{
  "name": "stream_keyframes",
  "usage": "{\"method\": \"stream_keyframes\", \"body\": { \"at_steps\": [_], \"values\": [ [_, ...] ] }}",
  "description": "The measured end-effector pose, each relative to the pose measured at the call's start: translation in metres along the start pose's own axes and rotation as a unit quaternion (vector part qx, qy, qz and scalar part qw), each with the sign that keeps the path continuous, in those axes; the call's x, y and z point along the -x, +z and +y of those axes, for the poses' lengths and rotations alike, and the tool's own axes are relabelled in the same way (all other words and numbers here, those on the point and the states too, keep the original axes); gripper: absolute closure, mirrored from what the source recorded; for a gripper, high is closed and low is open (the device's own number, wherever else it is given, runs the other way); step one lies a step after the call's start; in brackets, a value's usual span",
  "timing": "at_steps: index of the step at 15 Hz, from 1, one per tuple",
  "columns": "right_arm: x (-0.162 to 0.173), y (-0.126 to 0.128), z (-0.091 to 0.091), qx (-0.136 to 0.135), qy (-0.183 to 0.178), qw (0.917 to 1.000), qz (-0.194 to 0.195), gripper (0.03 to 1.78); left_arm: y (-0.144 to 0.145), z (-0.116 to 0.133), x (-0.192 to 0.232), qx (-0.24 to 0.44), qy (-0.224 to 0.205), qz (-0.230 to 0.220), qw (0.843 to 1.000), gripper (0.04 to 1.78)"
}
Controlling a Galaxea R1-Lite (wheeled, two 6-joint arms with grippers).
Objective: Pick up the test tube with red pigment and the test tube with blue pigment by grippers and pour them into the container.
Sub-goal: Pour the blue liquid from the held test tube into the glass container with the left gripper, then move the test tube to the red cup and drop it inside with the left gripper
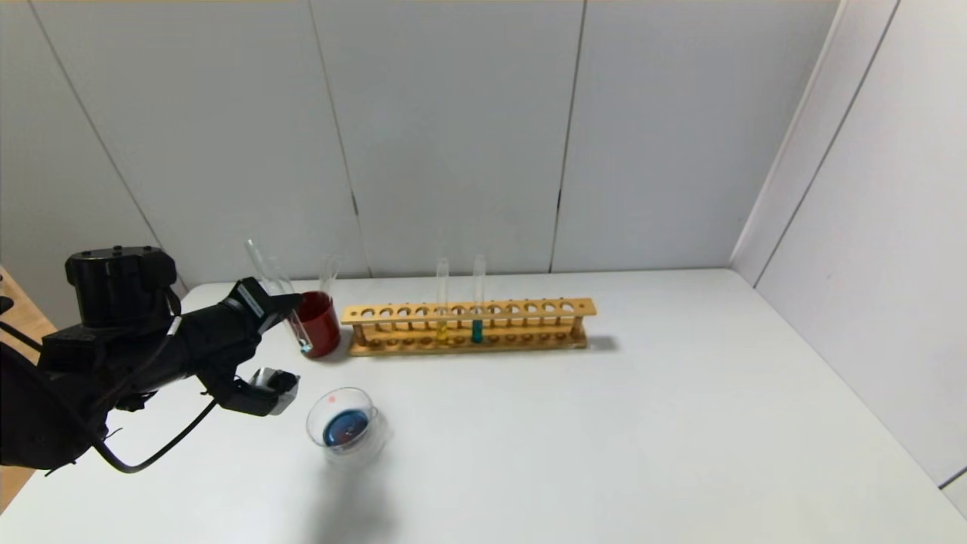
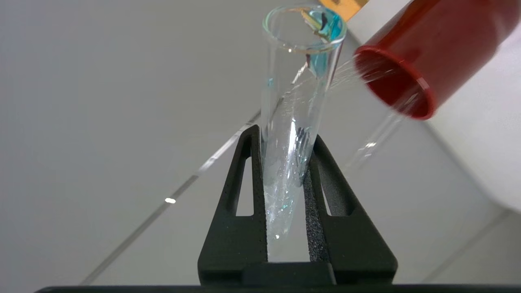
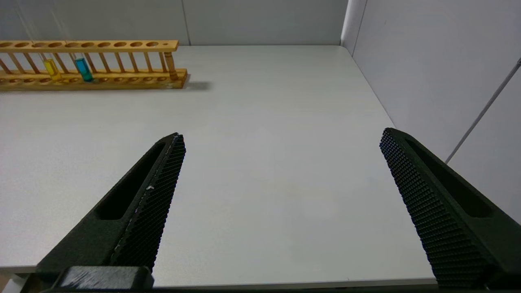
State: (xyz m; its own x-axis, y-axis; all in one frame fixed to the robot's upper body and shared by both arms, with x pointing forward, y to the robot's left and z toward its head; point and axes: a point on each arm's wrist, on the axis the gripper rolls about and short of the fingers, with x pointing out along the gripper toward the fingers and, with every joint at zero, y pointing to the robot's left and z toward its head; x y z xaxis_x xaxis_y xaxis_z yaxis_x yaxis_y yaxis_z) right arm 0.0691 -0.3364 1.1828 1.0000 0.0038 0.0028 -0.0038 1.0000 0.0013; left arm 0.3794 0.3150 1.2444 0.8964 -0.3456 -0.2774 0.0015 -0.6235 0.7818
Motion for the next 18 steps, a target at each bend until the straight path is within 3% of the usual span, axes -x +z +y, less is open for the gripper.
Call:
{"method": "stream_keyframes", "body": {
  "at_steps": [2, 4, 8, 10, 13, 18],
  "values": [
    [0.0, 0.0, 0.0, 0.0, 0.0, 1.0, 0.0, 0.06, 0.002, -0.001, 0.0, 0.082, -0.014, 0.013, 0.996, 1.51],
    [0.0, 0.0, 0.0, 0.0, 0.0, 1.0, 0.0, 0.06, 0.008, 0.004, -0.001, 0.179, -0.02, 0.023, 0.983, 1.51],
    [0.0, 0.0, 0.0, 0.0, 0.0, 1.0, 0.0, 0.06, 0.005, 0.053, -0.01, 0.383, 0.013, 0.061, 0.922, 1.51],
    [0.0, 0.0, 0.0, 0.0, 0.0, 1.0, 0.0, 0.06, -0.009, 0.082, -0.009, 0.478, 0.025, 0.066, 0.876, 1.51],
    [0.0, 0.0, 0.0, 0.0, 0.0, 1.0, 0.0, 0.06, -0.028, 0.117, 0.014, 0.6, 0.004, 0.059, 0.797, 1.51],
    [0.0, 0.0, 0.0, 0.0, 0.0, 1.0, 0.0, 0.06, -0.033, 0.134, 0.041, 0.772, -0.037, 0.026, 0.635, 1.51]
  ]
}}
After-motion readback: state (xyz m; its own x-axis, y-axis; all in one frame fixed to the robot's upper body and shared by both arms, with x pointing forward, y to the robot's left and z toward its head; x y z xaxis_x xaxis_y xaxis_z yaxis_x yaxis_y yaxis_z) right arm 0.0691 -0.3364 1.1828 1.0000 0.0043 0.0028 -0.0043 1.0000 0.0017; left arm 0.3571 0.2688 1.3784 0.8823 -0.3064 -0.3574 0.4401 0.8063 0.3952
